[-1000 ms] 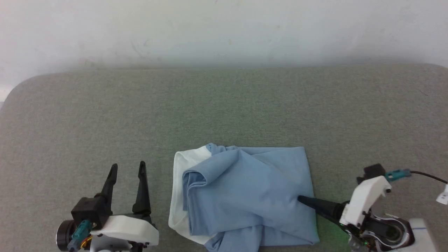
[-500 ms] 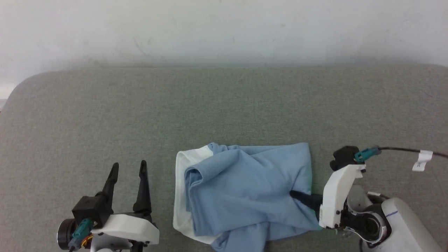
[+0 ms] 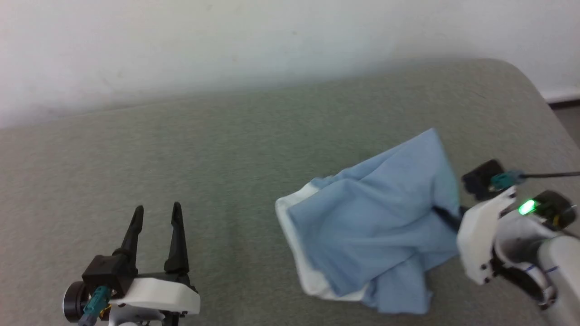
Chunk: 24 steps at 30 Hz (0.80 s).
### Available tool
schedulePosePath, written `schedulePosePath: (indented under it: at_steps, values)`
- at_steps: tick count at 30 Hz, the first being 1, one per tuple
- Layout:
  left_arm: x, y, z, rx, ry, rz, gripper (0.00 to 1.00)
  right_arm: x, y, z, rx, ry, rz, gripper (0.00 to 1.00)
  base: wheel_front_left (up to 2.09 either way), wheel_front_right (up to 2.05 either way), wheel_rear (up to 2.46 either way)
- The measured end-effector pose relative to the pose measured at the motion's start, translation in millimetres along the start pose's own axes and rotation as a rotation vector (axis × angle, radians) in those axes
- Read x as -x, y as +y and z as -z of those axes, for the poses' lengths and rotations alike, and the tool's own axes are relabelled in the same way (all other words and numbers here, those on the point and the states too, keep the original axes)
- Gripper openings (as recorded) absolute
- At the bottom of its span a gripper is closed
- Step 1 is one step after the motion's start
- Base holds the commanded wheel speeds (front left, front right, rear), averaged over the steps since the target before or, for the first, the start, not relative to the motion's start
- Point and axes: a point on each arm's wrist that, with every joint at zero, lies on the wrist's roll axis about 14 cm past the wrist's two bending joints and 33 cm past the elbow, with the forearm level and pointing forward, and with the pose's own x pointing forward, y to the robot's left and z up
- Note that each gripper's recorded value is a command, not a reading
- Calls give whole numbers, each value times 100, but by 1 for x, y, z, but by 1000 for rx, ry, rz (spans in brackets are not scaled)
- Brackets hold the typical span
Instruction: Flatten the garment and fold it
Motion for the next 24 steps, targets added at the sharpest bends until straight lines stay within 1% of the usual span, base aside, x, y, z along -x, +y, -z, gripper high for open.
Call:
schedulePosePath:
  at_steps: [8,12,16,19,21,22,24]
  values:
    - [-43,-51,2,0,-21,169,100,42,-102,24,-85,21,277,0,0,0,0]
    - [-68,-75,8,-16,-18,255,100,52,-151,41,-144,43,406,0,0,0,0]
    - [-93,-96,18,-12,-19,329,100,60,-198,59,-179,52,533,0,0,0,0]
    - [-107,-107,33,4,-1,365,100,65,-231,68,-210,32,631,0,0,0,0]
    - [-113,-113,43,24,13,382,100,65,-247,74,-225,5,681,0,0,0,0]
    - [-116,-115,49,32,20,389,100,63,-251,79,-233,1,697,25,0,0,0]
    - [-122,-116,59,45,36,389,100,55,-256,83,-221,-34,715,100,0,0,0]
